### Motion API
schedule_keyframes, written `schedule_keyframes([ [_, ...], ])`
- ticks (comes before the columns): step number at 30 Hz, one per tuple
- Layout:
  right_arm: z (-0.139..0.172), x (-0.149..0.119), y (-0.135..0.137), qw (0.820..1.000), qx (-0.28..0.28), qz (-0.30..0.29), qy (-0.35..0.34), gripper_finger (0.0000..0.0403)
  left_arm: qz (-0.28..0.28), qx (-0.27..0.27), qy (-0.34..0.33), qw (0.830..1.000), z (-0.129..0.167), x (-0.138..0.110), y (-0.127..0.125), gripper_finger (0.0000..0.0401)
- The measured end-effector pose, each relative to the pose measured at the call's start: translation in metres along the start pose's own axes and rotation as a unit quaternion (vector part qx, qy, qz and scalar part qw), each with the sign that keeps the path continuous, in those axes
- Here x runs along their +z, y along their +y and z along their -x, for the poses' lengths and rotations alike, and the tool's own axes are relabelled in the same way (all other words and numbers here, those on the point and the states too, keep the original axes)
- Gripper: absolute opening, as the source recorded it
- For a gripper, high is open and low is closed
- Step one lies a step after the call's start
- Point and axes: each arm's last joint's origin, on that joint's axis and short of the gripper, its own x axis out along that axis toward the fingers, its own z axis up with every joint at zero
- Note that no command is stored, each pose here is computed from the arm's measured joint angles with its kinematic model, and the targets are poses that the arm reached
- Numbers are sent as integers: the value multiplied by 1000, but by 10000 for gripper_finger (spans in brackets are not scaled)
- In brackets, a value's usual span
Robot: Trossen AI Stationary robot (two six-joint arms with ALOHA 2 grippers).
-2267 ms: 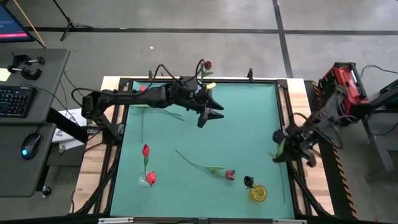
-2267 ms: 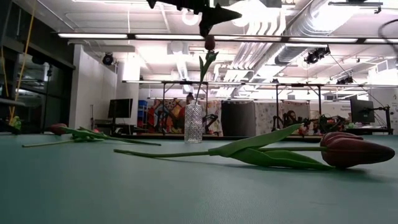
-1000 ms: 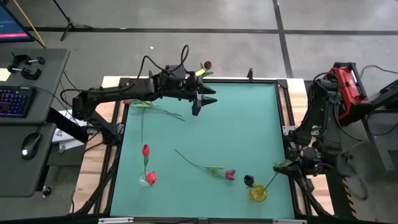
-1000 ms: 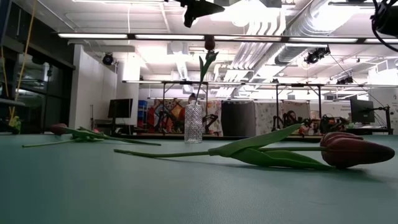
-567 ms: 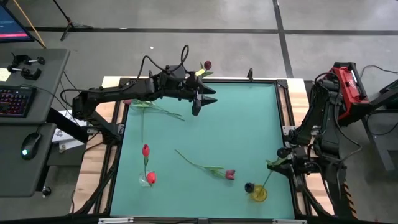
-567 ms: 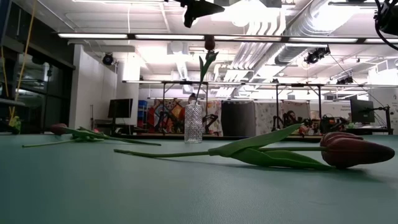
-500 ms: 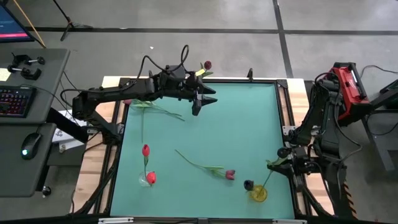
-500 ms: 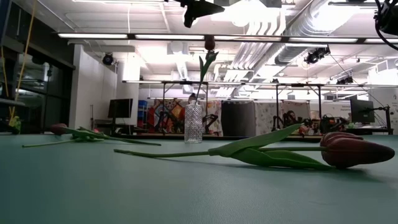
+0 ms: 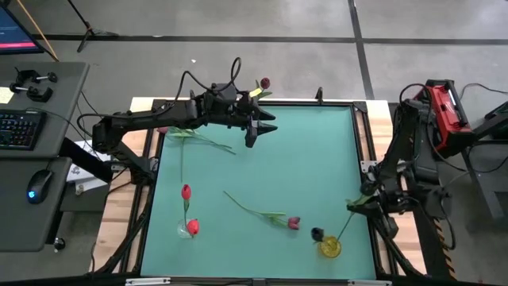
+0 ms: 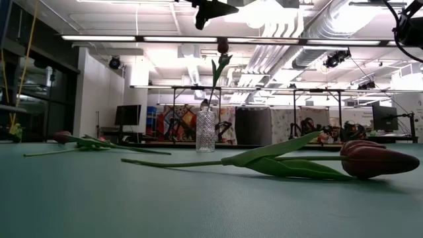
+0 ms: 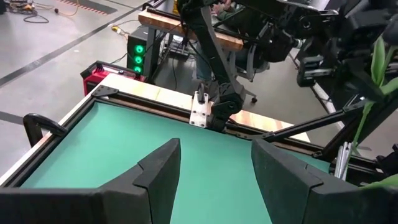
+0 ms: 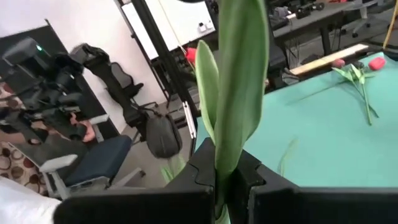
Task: Sort flowers into vase by color
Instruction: Put the bottom black flower into the yellow vase
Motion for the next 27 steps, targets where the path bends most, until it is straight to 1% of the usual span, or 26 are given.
schedule_keyframes([
  [6, -5, -18, 0, 999, -23, -12, 22, 0, 0, 0, 0, 1000, 0, 0, 0, 183],
  [9, -8, -25, 2, 999, -36, -20, 20, 0, 0, 0, 0, 1000, 0, 0, 0, 183],
  [16, -11, -29, 5, 999, -49, -22, 10, 0, 0, 0, 0, 1000, 0, 0, 0, 183],
  [21, -16, -35, 6, 998, -42, -30, 33, 0, 0, 0, 0, 1000, 0, 0, 0, 183],
  [27, -15, -40, 9, 990, 8, -86, 114, 1, 0, 0, 0, 1000, 0, 0, 0, 183],
])
